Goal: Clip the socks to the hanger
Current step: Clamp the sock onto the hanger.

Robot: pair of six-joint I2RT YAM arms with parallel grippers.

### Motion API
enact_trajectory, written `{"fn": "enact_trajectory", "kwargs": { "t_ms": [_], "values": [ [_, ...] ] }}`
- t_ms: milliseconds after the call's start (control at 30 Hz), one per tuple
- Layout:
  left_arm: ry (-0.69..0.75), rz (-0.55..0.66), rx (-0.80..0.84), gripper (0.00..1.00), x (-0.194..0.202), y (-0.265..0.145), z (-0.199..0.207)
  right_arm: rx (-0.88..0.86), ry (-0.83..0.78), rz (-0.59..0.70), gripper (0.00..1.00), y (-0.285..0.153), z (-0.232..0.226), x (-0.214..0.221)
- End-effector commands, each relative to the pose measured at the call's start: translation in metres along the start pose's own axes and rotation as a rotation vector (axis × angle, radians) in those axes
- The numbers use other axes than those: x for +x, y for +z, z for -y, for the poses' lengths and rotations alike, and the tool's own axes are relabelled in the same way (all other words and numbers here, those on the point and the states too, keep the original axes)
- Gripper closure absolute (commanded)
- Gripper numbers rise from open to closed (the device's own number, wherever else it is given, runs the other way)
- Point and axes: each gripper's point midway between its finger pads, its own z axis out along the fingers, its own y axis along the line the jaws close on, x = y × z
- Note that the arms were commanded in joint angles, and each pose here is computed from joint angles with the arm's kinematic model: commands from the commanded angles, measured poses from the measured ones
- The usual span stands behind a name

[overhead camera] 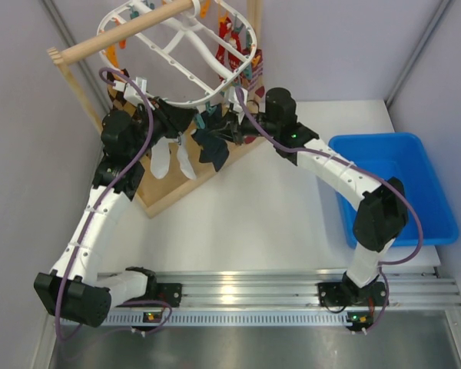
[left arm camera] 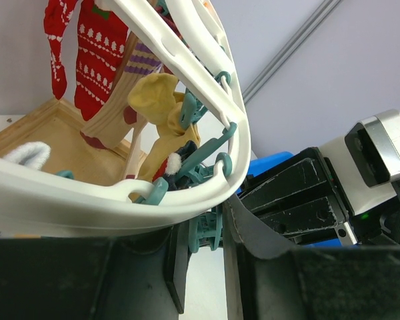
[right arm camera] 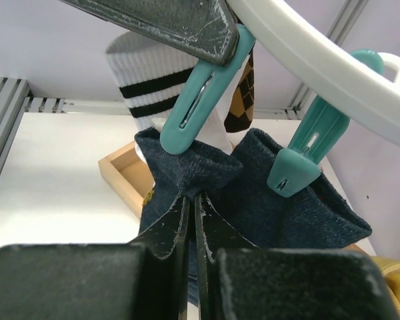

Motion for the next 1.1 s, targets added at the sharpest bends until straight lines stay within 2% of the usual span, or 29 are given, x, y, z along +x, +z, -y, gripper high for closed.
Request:
{"fn": "enact_trajectory", "kwargs": {
  "t_ms": [0,567,1067],
  "values": [
    [0.004,-0.004,0.046,1.0,0.001,0.0,0.007,-0.006,-0.07,0.091,1.0,-0.001,0.004,-0.04],
    [0.018,0.001,0.038,1.0,-0.002,-0.002,0.005,-0.02,-0.054,0.082,1.0,-0.013,-0.001,-0.035],
    [0.004,-0.02,0.07,1.0,0.002,0.0,0.009,-0.024,-0.011,0.142,1.0,-0.007,0.005,-0.058]
  ]
}}
